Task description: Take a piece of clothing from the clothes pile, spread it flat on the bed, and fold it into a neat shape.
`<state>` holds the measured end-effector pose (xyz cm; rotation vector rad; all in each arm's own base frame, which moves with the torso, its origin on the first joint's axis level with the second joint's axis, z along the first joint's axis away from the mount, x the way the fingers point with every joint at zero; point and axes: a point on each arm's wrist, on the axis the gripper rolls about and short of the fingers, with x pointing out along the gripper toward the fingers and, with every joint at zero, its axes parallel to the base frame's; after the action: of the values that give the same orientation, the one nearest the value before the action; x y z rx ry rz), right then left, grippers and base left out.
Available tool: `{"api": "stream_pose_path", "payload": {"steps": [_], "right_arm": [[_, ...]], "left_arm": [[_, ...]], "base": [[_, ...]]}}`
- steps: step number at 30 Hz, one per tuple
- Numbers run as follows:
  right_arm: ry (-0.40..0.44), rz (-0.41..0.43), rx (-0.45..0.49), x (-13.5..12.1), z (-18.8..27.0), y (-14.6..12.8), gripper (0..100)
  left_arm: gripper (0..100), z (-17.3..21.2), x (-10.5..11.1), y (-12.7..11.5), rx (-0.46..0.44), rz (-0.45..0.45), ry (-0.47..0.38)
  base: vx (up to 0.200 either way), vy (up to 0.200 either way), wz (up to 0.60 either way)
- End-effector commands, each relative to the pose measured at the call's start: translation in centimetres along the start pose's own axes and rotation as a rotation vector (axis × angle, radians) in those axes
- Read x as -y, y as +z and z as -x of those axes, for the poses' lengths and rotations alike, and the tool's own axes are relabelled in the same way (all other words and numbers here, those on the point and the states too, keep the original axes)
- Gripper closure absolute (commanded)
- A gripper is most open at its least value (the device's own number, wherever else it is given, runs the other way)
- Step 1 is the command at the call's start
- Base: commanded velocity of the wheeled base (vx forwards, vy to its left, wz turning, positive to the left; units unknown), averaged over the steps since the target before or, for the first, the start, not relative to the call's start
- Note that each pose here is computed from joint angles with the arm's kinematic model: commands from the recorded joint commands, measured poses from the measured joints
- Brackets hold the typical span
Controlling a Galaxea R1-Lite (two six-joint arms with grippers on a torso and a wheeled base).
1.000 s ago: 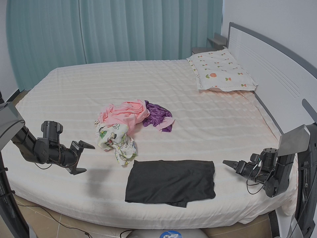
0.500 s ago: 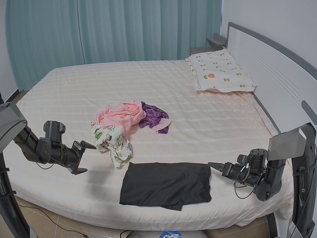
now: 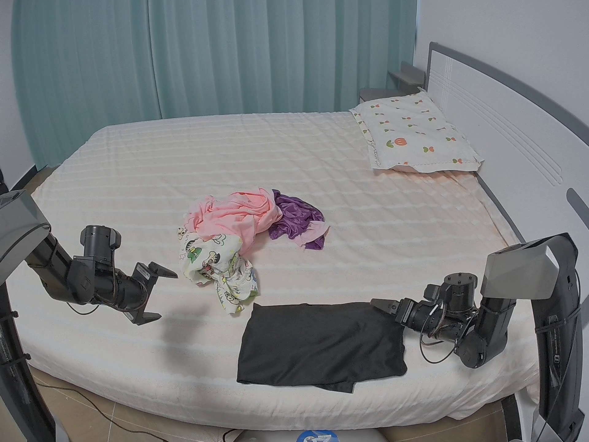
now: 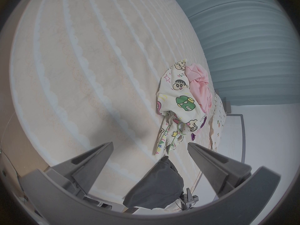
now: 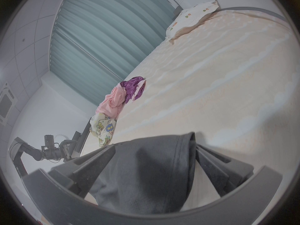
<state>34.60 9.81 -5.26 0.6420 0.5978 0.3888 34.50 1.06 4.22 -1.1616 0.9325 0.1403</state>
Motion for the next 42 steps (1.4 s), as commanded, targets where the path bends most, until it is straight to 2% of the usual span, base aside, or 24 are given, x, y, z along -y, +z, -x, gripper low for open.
{"api": "stream_pose_path", "payload": {"steps": [1, 22, 23, 29, 33, 36, 42], "right_arm": [[-0.008, -0.003, 0.009, 0.3, 0.0, 0.2, 100], [-0.079, -0.019, 0.09, 1.8, 0.4, 1.5, 100], [-0.081, -0.02, 0.088, 1.9, 0.3, 1.4, 0], [-0.095, -0.026, 0.081, 2.1, 0.8, 1.3, 0], [-0.127, -0.031, 0.067, 2.6, 3.2, 1.4, 0], [-0.12, 0.023, 0.027, 3.1, 6.2, 0.5, 0], [-0.076, 0.124, -0.17, 4.0, 10.2, -2.5, 0]], "left_arm": [[0, 0.0, -0.1, 0.0, -0.002, 0.003, 0.002], [0, 0.0, 0.0, -0.1, -0.004, 0.0, 0.002], [0, 0.0, -0.1, -0.1, -0.003, 0.001, 0.002], [0, 0.0, 0.0, -0.1, -0.004, 0.0, 0.002], [0, 0.0, 0.0, -0.1, -0.004, 0.0, 0.002], [0, 0.0, 0.0, -0.1, -0.004, 0.0, 0.002], [0, 0.0, 0.0, -0.1, -0.003, -0.001, 0.001]], "base": [[0.0, 0.0, 0.0], [0.0, 0.0, 0.0], [0.0, 0.0, 0.0], [0.0, 0.0, 0.0], [0.0, 0.0, 0.0], [0.0, 0.0, 0.0], [0.0, 0.0, 0.0]]}}
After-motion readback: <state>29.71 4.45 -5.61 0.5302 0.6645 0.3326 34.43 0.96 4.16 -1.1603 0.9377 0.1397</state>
